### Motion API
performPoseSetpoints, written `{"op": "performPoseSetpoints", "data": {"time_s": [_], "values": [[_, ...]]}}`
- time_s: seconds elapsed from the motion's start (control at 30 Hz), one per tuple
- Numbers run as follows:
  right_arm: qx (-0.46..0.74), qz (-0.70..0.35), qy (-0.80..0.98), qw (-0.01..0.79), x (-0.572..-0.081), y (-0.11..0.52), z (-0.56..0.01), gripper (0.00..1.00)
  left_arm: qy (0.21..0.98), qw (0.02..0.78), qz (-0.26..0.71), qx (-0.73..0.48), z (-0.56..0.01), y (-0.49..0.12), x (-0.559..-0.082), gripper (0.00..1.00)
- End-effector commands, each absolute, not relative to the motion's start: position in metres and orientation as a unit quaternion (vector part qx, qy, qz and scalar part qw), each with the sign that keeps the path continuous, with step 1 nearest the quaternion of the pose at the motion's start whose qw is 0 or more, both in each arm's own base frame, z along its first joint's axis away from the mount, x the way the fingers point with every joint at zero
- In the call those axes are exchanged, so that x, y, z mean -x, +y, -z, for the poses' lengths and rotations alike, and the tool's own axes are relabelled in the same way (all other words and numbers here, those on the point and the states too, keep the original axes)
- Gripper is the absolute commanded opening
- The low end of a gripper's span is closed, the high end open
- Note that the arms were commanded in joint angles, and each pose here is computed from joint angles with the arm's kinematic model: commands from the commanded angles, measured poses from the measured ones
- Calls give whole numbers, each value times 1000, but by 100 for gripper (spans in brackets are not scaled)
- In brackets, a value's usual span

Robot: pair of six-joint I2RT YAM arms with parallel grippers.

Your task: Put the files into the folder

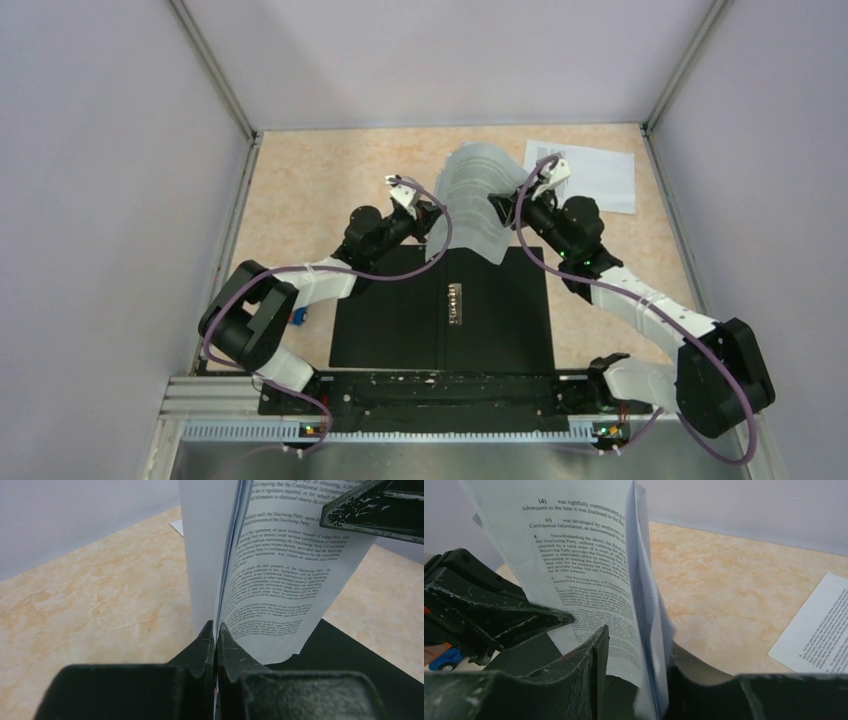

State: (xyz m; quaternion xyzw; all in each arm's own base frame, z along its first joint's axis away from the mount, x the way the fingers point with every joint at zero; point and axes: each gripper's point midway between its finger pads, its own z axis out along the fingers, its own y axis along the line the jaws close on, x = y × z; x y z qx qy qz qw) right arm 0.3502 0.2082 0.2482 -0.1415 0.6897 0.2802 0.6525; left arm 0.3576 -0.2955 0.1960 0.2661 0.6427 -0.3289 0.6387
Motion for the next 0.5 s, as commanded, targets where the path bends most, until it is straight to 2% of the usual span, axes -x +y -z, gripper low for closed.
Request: {"op": "performPoseSetpoints", "data": {"time_s": [0.0, 0.1, 0.27, 0.37, 0.47], "values": [[147, -298, 674, 660, -350, 213, -255, 38, 619, 663, 336, -252, -209, -294, -355, 6], [148, -299, 676, 657, -350, 214, -253, 38, 625, 660, 331, -251, -205, -292, -356, 12], [152, -304, 679, 651, -351, 217, -250, 38, 629, 660, 324, -252, -203, -291, -357, 32], [154, -306, 679, 650, -352, 219, -250, 38, 629, 660, 322, -254, -203, -291, -358, 37], [158, -310, 682, 643, -353, 221, -247, 38, 629, 659, 321, -258, -202, -293, -359, 36]]}}
